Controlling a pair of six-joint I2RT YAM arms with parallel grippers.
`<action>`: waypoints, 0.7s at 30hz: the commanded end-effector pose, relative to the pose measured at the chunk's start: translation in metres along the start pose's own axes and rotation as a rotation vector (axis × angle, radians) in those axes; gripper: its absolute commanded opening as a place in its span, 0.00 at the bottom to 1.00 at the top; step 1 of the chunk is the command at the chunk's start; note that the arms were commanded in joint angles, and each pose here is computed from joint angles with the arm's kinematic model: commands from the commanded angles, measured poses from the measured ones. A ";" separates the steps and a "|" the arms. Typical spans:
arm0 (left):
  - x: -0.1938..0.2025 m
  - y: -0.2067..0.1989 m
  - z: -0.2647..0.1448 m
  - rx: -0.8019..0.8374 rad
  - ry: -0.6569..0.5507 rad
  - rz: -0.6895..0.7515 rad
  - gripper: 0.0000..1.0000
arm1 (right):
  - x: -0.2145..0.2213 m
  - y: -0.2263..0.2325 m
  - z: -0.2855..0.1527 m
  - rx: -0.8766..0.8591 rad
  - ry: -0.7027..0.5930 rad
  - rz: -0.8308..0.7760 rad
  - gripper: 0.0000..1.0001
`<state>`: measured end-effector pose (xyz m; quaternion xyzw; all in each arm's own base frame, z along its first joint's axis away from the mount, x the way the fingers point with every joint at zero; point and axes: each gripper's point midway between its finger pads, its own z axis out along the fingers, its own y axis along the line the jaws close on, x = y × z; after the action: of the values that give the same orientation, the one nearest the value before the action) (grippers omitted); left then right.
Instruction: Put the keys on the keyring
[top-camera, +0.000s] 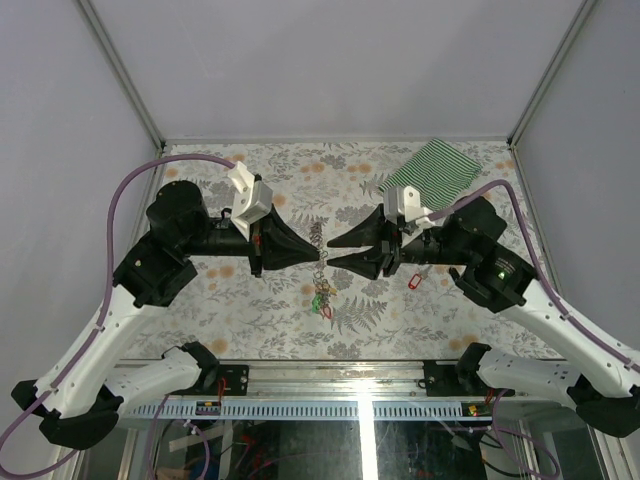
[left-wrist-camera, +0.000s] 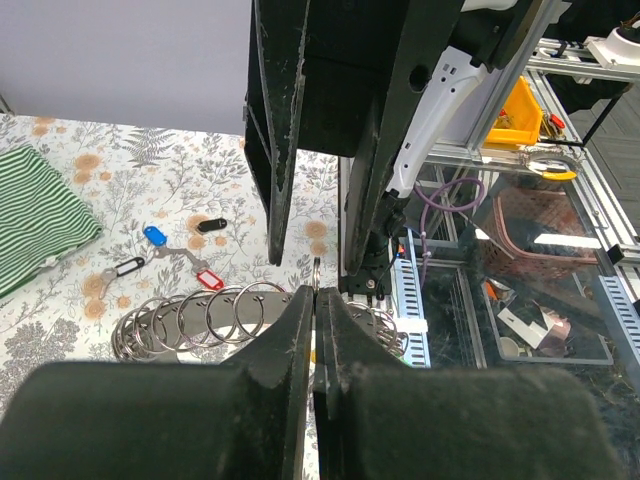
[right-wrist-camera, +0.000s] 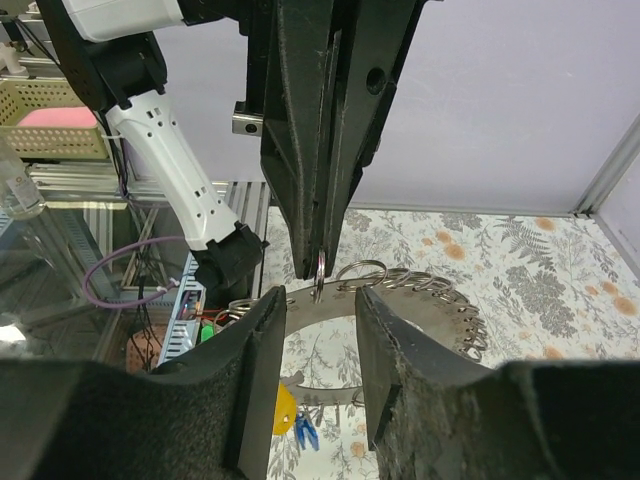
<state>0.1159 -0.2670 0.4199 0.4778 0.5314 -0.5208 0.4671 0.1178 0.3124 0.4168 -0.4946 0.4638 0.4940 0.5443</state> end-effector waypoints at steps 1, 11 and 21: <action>-0.020 -0.009 -0.003 0.018 -0.038 0.064 0.00 | -0.021 0.003 0.002 -0.027 -0.033 -0.042 0.40; -0.018 -0.009 -0.002 0.028 -0.029 0.059 0.00 | -0.017 0.002 0.006 -0.041 -0.012 -0.040 0.32; -0.018 -0.008 -0.001 0.037 -0.024 0.053 0.00 | -0.016 0.003 0.008 -0.055 -0.010 -0.033 0.26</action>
<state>0.1161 -0.2680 0.4171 0.4811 0.5367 -0.5212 0.4569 0.1199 0.3196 0.4089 -0.5092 0.4722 0.4938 0.5234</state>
